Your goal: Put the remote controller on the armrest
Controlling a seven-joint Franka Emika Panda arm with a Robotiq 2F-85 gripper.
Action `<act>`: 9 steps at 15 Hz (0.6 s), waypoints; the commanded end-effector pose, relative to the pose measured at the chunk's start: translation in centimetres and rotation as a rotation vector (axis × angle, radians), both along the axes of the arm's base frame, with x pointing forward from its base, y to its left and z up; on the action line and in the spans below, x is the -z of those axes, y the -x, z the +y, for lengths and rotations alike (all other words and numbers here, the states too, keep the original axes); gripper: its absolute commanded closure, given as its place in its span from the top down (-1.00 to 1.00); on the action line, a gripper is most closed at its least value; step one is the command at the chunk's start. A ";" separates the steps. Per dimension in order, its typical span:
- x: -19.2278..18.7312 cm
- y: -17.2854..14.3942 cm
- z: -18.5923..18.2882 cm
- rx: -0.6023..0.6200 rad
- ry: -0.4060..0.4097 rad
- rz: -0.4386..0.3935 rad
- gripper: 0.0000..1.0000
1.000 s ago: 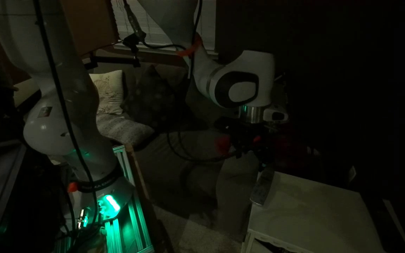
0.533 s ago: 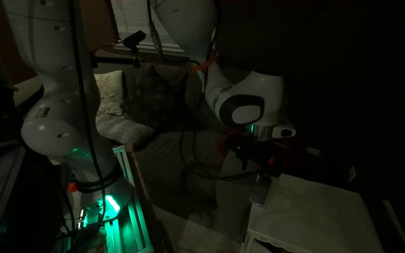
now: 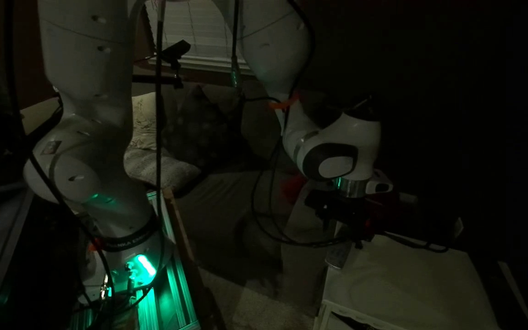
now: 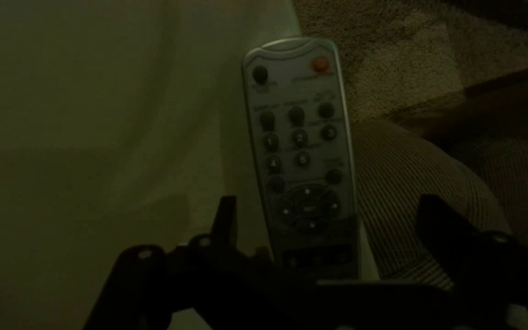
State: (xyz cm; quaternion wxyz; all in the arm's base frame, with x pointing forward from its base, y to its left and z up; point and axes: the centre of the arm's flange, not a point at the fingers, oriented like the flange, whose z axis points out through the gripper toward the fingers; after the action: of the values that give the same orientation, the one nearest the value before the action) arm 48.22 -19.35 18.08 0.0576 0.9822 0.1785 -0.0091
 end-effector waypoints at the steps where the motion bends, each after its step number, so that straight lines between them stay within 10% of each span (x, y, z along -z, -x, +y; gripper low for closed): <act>1: 0.9 -1.8 -2.6 -0.012 -0.021 0.018 1.00; 5: 1.8 -2.3 -3.6 -0.035 -0.055 0.050 0.94; 9: 2.4 -2.5 -2.9 -0.074 -0.084 0.076 0.13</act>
State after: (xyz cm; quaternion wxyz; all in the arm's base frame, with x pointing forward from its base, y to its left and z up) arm 49.83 -22.07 16.04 0.0276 0.9782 0.2033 -0.0319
